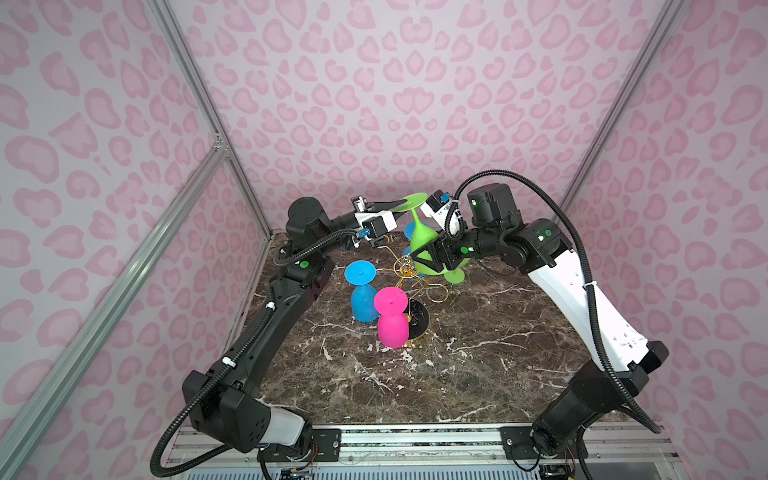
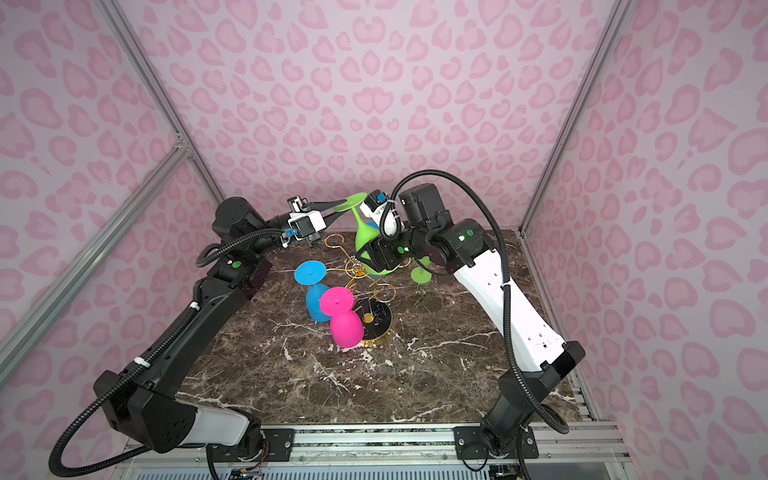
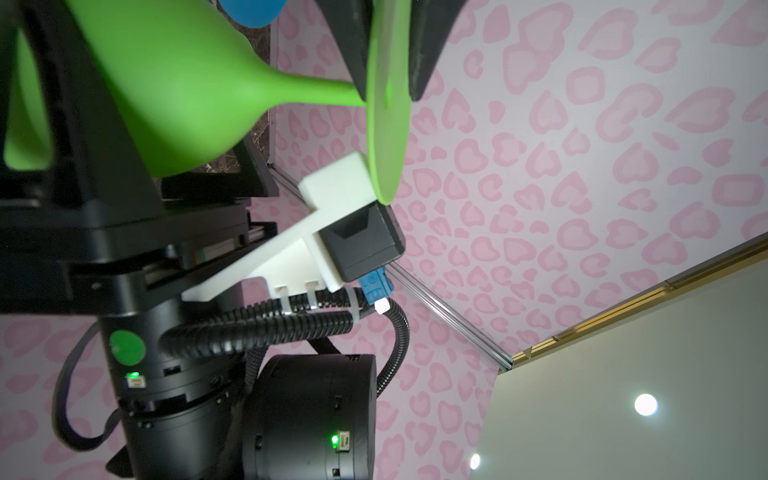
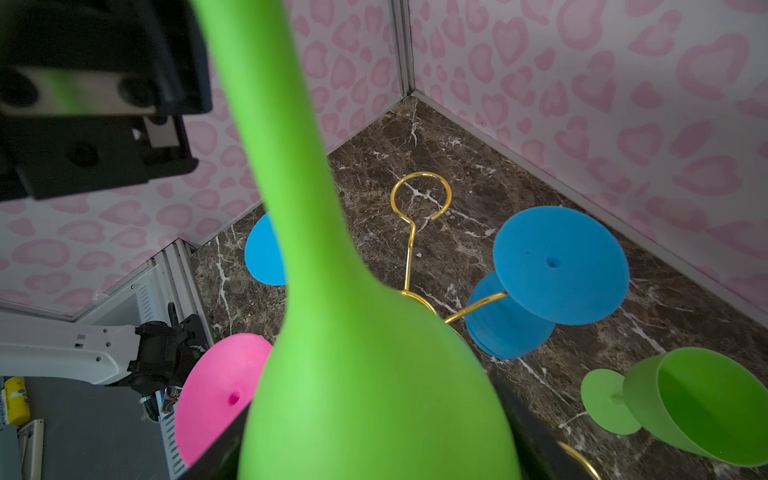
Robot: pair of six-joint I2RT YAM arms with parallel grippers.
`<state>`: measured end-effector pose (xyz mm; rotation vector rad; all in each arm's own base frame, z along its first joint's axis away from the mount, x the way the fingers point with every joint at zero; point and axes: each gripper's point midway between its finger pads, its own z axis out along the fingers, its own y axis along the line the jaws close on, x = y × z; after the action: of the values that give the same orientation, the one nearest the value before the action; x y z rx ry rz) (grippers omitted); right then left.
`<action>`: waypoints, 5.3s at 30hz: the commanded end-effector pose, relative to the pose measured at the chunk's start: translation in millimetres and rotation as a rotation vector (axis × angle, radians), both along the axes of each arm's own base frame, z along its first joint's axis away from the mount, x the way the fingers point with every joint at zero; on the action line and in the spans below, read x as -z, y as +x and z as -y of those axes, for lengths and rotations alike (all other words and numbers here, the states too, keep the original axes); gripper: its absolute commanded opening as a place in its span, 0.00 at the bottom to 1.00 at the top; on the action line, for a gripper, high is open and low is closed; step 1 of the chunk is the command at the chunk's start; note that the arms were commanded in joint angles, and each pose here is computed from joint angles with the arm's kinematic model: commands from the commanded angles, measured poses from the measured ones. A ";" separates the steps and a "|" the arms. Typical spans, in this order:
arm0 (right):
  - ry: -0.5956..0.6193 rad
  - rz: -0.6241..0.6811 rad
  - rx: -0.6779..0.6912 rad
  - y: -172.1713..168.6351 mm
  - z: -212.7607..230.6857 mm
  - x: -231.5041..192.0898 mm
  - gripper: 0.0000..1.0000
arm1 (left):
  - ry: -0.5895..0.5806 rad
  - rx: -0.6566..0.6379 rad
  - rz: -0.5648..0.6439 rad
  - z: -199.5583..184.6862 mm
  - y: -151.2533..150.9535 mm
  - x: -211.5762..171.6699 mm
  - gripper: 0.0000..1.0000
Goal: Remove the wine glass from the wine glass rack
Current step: 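Close the left gripper on the glass base while the right gripper holds the bowl, then open the right gripper and withdraw it from the bowl, then reach the right gripper back to the lime-green glass bowl held by the left gripper, then carry the lime-green glass away with the right gripper while the left gripper opens, then lower the lime-green glass upright beside the other green glass and release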
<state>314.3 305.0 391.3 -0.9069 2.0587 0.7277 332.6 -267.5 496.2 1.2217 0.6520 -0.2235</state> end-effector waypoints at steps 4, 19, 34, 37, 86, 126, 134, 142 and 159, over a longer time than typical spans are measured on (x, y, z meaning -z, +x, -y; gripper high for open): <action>0.025 -0.002 -0.009 1.6 -5.9 -1.8 0.63 | -0.003 -0.002 0.031 0.2 -2.3 -3.6 0.03; 0.184 0.103 0.043 -7.3 12.1 -47.0 0.89 | -0.077 -0.060 -0.126 -8.5 15.0 -1.0 0.03; 0.493 0.341 0.172 -41.2 106.5 -121.5 0.85 | -0.304 -0.134 -0.369 -37.4 33.5 -24.2 0.03; 0.518 0.355 0.178 -43.7 112.7 -119.5 0.77 | -0.435 -0.173 -0.487 -50.7 39.9 -36.0 0.03; 0.613 0.260 0.066 18.0 24.7 -114.9 0.00 | -0.538 -0.155 -0.628 -63.4 20.2 -27.5 0.24; -0.314 -0.027 0.864 132.8 280.7 56.1 0.00 | -0.817 -0.848 -0.539 -227.1 -23.2 51.8 0.97; -0.485 -0.185 0.874 168.3 292.0 116.4 0.00 | -0.801 -0.868 -0.527 -230.5 -31.4 55.1 0.97; -0.583 -0.300 0.847 182.1 295.5 169.5 0.00 | -0.820 -0.887 -0.509 -236.9 -39.2 46.6 0.97; -0.693 -0.440 0.771 186.8 296.1 232.5 0.00 | -0.798 -0.863 -0.535 -231.8 -43.3 45.0 0.97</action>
<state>504.0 12.1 164.4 -0.1912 2.8174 -0.2244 291.7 -33.0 444.3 0.0305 1.3491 -0.0384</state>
